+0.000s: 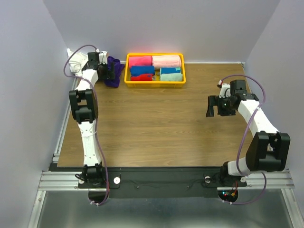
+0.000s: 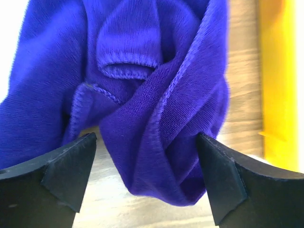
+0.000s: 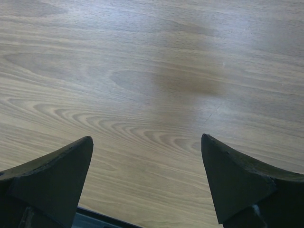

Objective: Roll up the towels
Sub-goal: Grab a towel with the left arm, then move the towel to the center of the board

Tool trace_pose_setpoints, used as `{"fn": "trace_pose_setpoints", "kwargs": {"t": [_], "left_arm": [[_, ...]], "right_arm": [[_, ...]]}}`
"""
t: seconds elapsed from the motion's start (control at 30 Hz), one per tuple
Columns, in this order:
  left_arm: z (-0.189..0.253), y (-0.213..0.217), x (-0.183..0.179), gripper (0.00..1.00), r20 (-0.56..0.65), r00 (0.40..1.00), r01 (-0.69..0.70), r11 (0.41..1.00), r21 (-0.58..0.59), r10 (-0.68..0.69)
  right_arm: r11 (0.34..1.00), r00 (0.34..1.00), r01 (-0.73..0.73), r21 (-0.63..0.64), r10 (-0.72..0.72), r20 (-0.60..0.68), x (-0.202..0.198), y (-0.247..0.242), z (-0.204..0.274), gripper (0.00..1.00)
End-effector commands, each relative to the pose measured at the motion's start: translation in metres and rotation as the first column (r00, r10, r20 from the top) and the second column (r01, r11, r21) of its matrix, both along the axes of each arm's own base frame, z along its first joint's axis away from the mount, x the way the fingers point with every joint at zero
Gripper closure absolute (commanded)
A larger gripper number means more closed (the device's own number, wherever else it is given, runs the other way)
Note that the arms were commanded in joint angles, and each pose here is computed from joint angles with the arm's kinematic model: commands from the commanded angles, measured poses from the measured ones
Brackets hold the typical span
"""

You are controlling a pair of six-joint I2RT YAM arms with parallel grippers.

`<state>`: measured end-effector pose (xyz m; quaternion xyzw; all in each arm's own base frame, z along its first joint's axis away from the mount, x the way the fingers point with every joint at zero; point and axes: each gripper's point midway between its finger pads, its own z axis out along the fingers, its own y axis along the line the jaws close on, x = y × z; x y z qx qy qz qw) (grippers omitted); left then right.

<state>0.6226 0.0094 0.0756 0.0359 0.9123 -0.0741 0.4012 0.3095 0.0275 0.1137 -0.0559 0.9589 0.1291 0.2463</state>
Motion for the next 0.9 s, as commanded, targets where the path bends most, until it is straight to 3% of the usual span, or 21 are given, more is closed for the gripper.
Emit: {"fn": "trace_pose_setpoints", "kwargs": {"t": [0.0, 0.03, 0.07, 0.2, 0.33, 0.37, 0.63, 0.77, 0.87], "left_arm": [[0.013, 0.012, 0.013, 0.10, 0.045, 0.998, -0.048, 0.998, 0.046, 0.046], [0.013, 0.013, 0.013, 0.14, 0.044, 0.998, -0.048, 0.997, 0.055, 0.046], [0.014, 0.014, 0.012, 0.29, 0.040, 0.998, -0.048, 0.997, 0.060, 0.045], [0.041, 0.014, 0.000, 0.59, 0.040, 0.999, -0.016, 0.997, 0.069, 0.014], [0.115, 0.013, -0.025, 0.93, 0.109, 0.994, 0.026, 0.998, 0.061, -0.032], [0.129, 0.012, -0.031, 0.97, 0.124, 0.991, 0.041, 0.997, 0.063, -0.048], [0.278, -0.014, -0.125, 1.00, 0.287, 0.935, 0.184, 0.977, 0.111, -0.209], [0.309, -0.038, -0.172, 1.00, 0.316, 0.896, 0.295, 0.950, 0.100, -0.312], [0.316, -0.069, -0.213, 1.00, 0.325, 0.833, 0.443, 0.892, 0.090, -0.447]], "right_arm": [[1.000, 0.997, 0.000, -0.025, 0.001, 0.074, 0.018, -0.005, 0.019, 0.00], [1.000, 0.997, 0.001, -0.026, 0.001, 0.076, 0.017, -0.005, 0.020, 0.00], [1.000, 0.997, 0.000, -0.027, 0.002, 0.081, 0.018, -0.005, 0.022, 0.00], [1.000, 0.995, 0.000, -0.025, 0.002, 0.096, 0.017, -0.004, 0.027, 0.00], [1.000, 0.994, -0.012, -0.001, 0.012, 0.113, 0.015, 0.001, 0.033, 0.00], [1.000, 0.993, -0.013, 0.005, 0.013, 0.120, 0.015, 0.002, 0.036, 0.00], [0.994, 0.978, -0.067, 0.083, 0.049, 0.204, 0.013, 0.019, 0.074, 0.00], [0.985, 0.964, -0.116, 0.127, 0.081, 0.254, 0.012, 0.030, 0.100, 0.00], [0.978, 0.956, -0.147, 0.151, 0.101, 0.274, 0.011, 0.036, 0.115, 0.00]]}}
